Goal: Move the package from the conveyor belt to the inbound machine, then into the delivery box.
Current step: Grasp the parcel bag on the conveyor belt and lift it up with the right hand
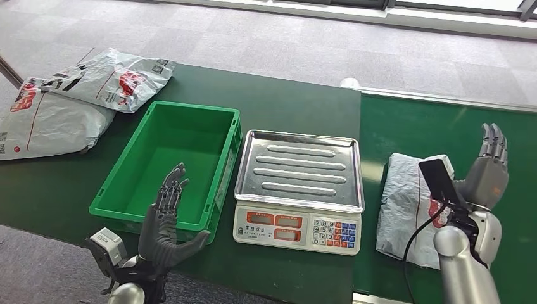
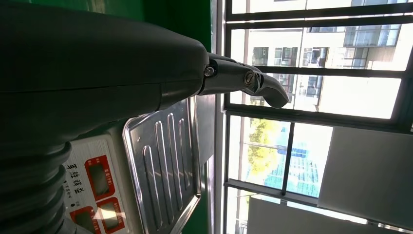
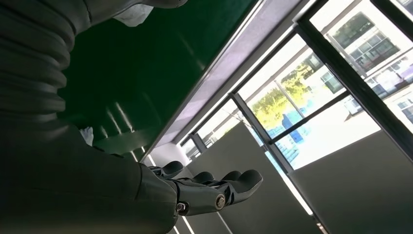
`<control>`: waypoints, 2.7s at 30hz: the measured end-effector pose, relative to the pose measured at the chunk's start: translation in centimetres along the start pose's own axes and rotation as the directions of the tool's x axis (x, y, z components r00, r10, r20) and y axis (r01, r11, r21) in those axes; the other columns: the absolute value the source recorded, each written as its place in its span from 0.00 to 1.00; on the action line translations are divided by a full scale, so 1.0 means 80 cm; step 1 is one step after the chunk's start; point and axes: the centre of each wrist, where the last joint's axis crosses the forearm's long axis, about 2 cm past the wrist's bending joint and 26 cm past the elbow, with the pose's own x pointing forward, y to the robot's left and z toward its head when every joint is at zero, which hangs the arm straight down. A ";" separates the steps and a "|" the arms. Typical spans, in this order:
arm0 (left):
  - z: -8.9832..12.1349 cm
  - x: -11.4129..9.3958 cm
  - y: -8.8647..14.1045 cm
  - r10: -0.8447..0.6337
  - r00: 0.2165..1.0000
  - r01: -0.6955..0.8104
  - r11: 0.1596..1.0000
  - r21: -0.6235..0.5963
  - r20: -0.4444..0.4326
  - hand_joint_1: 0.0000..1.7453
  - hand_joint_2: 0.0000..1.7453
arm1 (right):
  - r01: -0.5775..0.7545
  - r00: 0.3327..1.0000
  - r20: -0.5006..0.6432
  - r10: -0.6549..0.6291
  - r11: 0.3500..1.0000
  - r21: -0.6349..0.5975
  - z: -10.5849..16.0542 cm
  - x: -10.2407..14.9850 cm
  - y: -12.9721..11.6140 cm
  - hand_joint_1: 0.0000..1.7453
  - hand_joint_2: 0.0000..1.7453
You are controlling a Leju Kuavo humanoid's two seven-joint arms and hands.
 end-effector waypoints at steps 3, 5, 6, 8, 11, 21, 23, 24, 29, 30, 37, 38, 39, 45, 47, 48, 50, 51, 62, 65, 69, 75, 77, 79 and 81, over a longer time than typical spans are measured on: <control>0.000 0.000 0.000 0.000 1.000 0.000 1.000 0.000 -0.002 0.00 1.00 | -0.003 1.000 -0.006 0.004 1.000 0.008 0.000 -0.001 0.001 0.00 1.00; 0.000 0.000 0.000 0.002 1.000 -0.002 1.000 -0.004 -0.019 0.00 1.00 | -0.032 0.997 -0.065 0.038 0.995 0.094 -0.001 -0.005 0.006 0.00 1.00; 0.000 0.000 0.000 0.003 1.000 -0.003 1.000 -0.007 -0.031 0.00 1.00 | -0.056 0.987 -0.139 0.084 0.978 0.200 -0.001 -0.012 0.013 0.00 1.00; -0.001 0.001 -0.001 0.003 0.999 -0.004 1.000 -0.016 -0.050 0.00 1.00 | -0.080 0.919 -0.305 0.250 0.876 0.476 0.005 -0.035 0.034 0.00 1.00; -0.001 0.002 -0.002 0.004 0.998 -0.005 1.000 -0.020 -0.056 0.00 1.00 | -0.047 0.825 -0.371 0.427 0.705 0.707 0.033 -0.070 0.056 0.00 1.00; -0.002 0.003 -0.003 0.006 0.998 -0.007 1.000 -0.019 -0.055 0.00 1.00 | -0.022 0.783 -0.393 0.483 0.652 0.758 0.040 -0.091 0.069 0.00 1.00; -0.002 0.003 -0.003 0.006 0.998 -0.007 1.000 -0.019 -0.055 0.00 1.00 | -0.019 0.781 -0.394 0.485 0.648 0.761 0.040 -0.092 0.070 0.00 1.00; -0.001 0.003 -0.003 0.006 0.998 -0.007 1.000 -0.019 -0.056 0.00 1.00 | -0.017 0.780 -0.394 0.487 0.645 0.764 0.040 -0.092 0.070 0.00 1.00; 0.000 0.003 -0.003 0.007 0.998 -0.008 1.000 -0.017 -0.058 0.00 1.00 | -0.008 0.777 -0.391 0.493 0.629 0.777 0.041 -0.092 0.070 0.00 1.00; 0.000 0.003 -0.003 0.007 0.998 -0.008 1.000 -0.017 -0.058 0.00 1.00 | -0.007 0.777 -0.391 0.494 0.627 0.779 0.041 -0.092 0.070 0.00 1.00; 0.000 0.003 -0.003 0.007 0.998 -0.008 1.000 -0.017 -0.058 0.00 1.00 | -0.006 0.777 -0.389 0.495 0.624 0.782 0.041 -0.092 0.071 0.00 1.00; 0.000 0.003 -0.003 0.007 0.998 -0.008 1.000 -0.017 -0.058 0.00 1.00 | -0.006 0.777 -0.389 0.495 0.624 0.782 0.041 -0.092 0.071 0.00 1.00; 0.000 0.003 -0.003 0.007 0.998 -0.008 1.000 -0.017 -0.057 0.00 1.00 | -0.006 0.777 -0.389 0.495 0.623 0.782 0.041 -0.092 0.071 0.00 1.00; -0.001 0.003 -0.004 0.008 0.998 -0.009 1.000 -0.017 -0.056 0.00 1.00 | -0.003 0.777 -0.387 0.497 0.618 0.786 0.041 -0.092 0.071 0.00 1.00; -0.001 0.003 -0.004 0.008 0.998 -0.009 1.000 -0.017 -0.056 0.00 1.00 | -0.002 0.777 -0.385 0.498 0.614 0.789 0.041 -0.092 0.071 0.00 1.00; -0.001 0.003 -0.004 0.009 0.998 -0.010 1.000 -0.017 -0.055 0.00 1.00 | -0.001 0.777 -0.385 0.498 0.613 0.790 0.041 -0.092 0.071 0.00 1.00; -0.001 0.003 -0.004 0.009 0.998 -0.010 1.000 -0.017 -0.056 0.00 1.00 | 0.000 0.777 -0.385 0.498 0.612 0.791 0.041 -0.092 0.071 0.00 1.00; -0.001 0.003 -0.004 0.009 0.998 -0.010 1.000 -0.018 -0.055 0.00 1.00 | 0.000 0.777 -0.385 0.498 0.611 0.791 0.041 -0.092 0.071 0.00 1.00; -0.002 0.004 -0.004 0.010 0.998 -0.011 1.000 -0.017 -0.056 0.00 1.00 | -0.002 0.779 -0.378 0.500 0.605 0.796 0.041 -0.092 0.071 0.00 1.00; -0.002 0.004 -0.004 0.010 0.999 -0.011 1.000 -0.017 -0.054 0.00 1.00 | -0.003 0.779 -0.378 0.500 0.605 0.796 0.041 -0.092 0.071 0.01 1.00; -0.003 0.004 -0.005 0.010 0.999 -0.011 1.000 -0.017 -0.054 0.00 1.00 | -0.003 0.781 -0.375 0.500 0.602 0.798 0.041 -0.092 0.071 0.78 1.00; -0.003 0.004 -0.005 0.012 0.998 -0.013 1.000 -0.017 -0.058 0.00 1.00 | -0.002 0.784 -0.369 0.500 0.596 0.803 0.042 -0.092 0.071 1.00 1.00; -0.002 0.004 -0.005 0.012 0.998 -0.013 1.000 -0.017 -0.059 0.00 1.00 | -0.003 0.785 -0.367 0.499 0.595 0.804 0.043 -0.093 0.071 1.00 1.00; -0.002 0.004 -0.005 0.011 0.998 -0.012 1.000 -0.017 -0.060 0.00 1.00 | -0.005 0.787 -0.363 0.498 0.595 0.804 0.042 -0.094 0.070 1.00 1.00; -0.002 0.004 -0.005 0.011 0.998 -0.012 1.000 -0.017 -0.060 0.00 1.00 | -0.006 0.793 -0.359 0.492 0.595 0.804 0.041 -0.095 0.069 1.00 1.00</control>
